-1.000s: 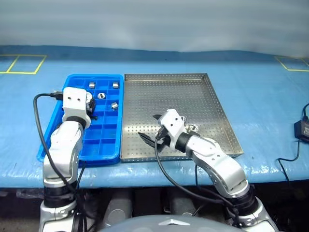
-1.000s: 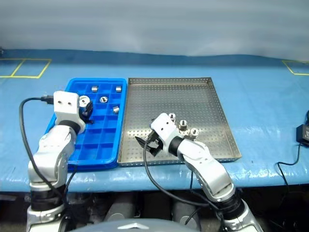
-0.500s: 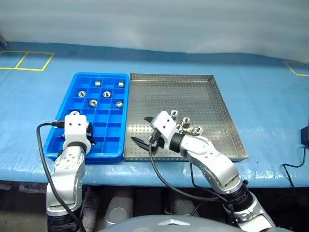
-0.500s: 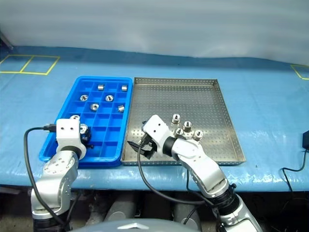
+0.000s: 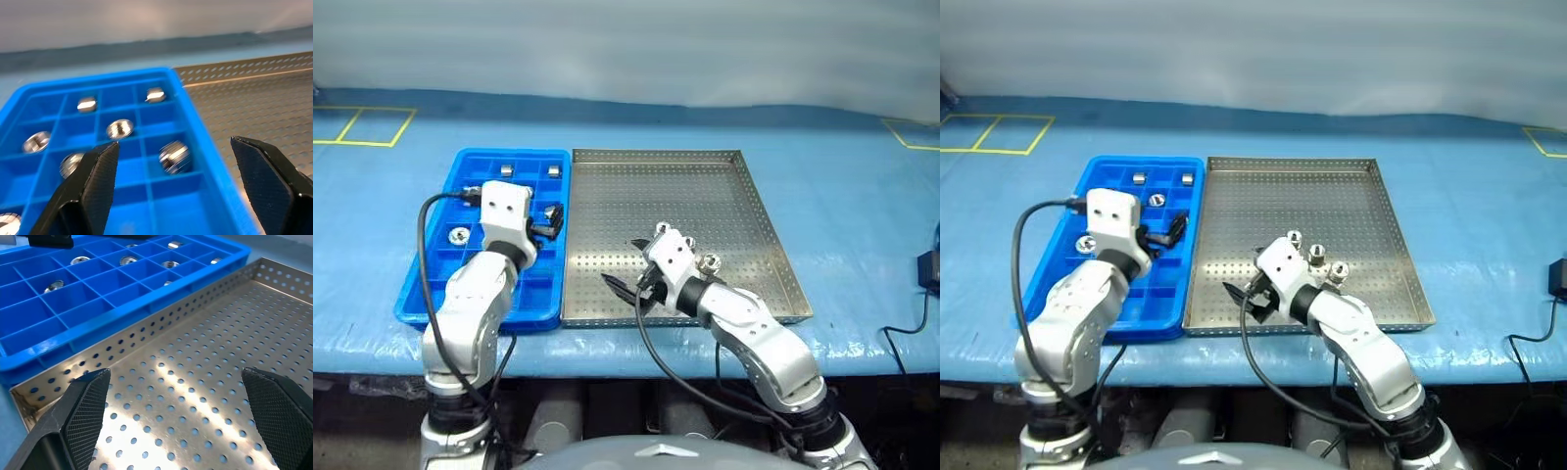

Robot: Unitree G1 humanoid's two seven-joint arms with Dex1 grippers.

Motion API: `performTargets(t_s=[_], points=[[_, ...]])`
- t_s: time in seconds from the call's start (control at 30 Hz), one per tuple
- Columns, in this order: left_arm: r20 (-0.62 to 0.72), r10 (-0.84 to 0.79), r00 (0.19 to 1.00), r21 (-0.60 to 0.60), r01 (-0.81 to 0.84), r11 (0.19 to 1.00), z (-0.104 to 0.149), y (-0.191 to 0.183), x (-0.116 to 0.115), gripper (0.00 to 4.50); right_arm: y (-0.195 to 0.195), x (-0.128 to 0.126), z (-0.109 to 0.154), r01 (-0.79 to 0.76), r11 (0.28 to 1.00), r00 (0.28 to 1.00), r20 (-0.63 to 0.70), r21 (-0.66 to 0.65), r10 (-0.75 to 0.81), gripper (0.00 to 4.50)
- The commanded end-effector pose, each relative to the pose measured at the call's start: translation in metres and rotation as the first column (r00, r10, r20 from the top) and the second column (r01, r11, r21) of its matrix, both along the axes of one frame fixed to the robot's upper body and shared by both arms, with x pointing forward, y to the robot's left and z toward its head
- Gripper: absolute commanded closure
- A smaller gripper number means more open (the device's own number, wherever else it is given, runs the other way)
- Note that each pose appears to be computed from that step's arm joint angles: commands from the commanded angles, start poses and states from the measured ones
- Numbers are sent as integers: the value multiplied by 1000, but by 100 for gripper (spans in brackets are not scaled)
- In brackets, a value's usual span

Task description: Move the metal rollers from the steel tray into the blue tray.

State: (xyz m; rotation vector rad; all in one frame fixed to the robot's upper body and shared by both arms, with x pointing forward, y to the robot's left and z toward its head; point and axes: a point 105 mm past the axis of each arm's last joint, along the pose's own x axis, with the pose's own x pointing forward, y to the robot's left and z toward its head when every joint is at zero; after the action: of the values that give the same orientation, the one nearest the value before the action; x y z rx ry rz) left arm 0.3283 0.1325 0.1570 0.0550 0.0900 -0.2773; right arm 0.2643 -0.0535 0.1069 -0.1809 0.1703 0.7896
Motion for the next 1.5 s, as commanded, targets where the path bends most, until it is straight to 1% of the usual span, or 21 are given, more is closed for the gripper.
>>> performTargets(t_s=[0.03,0.1,0.2,0.27,0.37,0.43,0.6,0.87,0.9,0.93,1.0,1.1,1.13,1.23,1.33,1.37,1.43,1.5], points=[[-21,-174,985,-72,172,983,2,-30,15,48,-14,-2,12,66,998,997,45,7,-67,0],[-55,-268,962,-123,260,958,0,-49,25,48,-22,-4,10,104,995,994,40,1,-104,0],[-90,-361,928,-132,349,928,-5,-72,37,48,-31,-7,8,153,988,988,36,-7,-152,0],[-111,-396,912,-109,384,917,-11,-84,45,48,-35,-9,8,181,983,983,35,-10,-180,0],[-138,-431,892,-114,418,901,-18,-99,54,48,-38,-11,8,206,979,978,34,-6,-205,0],[-178,-466,867,-136,447,884,-29,-109,57,48,-39,-12,8,219,976,975,33,-3,-218,0],[-257,-477,841,-41,484,874,-59,-122,62,48,-39,-13,8,232,973,972,36,2,-232,0],[-293,-441,848,78,481,873,-83,-118,66,48,-38,-11,10,233,973,971,47,5,-233,0],[-294,-439,849,88,481,872,-85,-117,66,86,-37,-11,11,231,973,972,47,5,-231,0],[-293,-439,849,89,481,872,-86,-117,66,108,-37,-11,11,230,973,972,48,5,-230,0],[-278,-434,857,76,470,879,-84,-115,67,178,-36,-11,11,228,974,973,47,6,-228,0],[-208,-413,887,30,428,903,-69,-109,70,276,-35,-10,10,223,975,974,45,6,-223,0],[-180,-397,900,13,406,914,-63,-105,71,286,-35,-10,10,220,975,975,43,7,-220,0],[-93,-301,949,-15,301,954,-43,-82,76,286,-30,-10,9,199,980,979,38,7,-199,0],[-24,-162,987,-36,161,986,-26,-53,78,286,-25,-9,10,176,984,984,37,12,-176,0],[9,-82,997,-36,83,996,-19,-36,77,286,-23,-7,11,165,986,985,40,15,-165,0],[60,59,996,-21,-57,998,-10,-2,68,286,-15,-4,15,129,991,990,50,23,-130,0],[94,158,983,1,-159,987,-5,23,52,286,-4,0,18,71,997,995,61,24,-73,0]])
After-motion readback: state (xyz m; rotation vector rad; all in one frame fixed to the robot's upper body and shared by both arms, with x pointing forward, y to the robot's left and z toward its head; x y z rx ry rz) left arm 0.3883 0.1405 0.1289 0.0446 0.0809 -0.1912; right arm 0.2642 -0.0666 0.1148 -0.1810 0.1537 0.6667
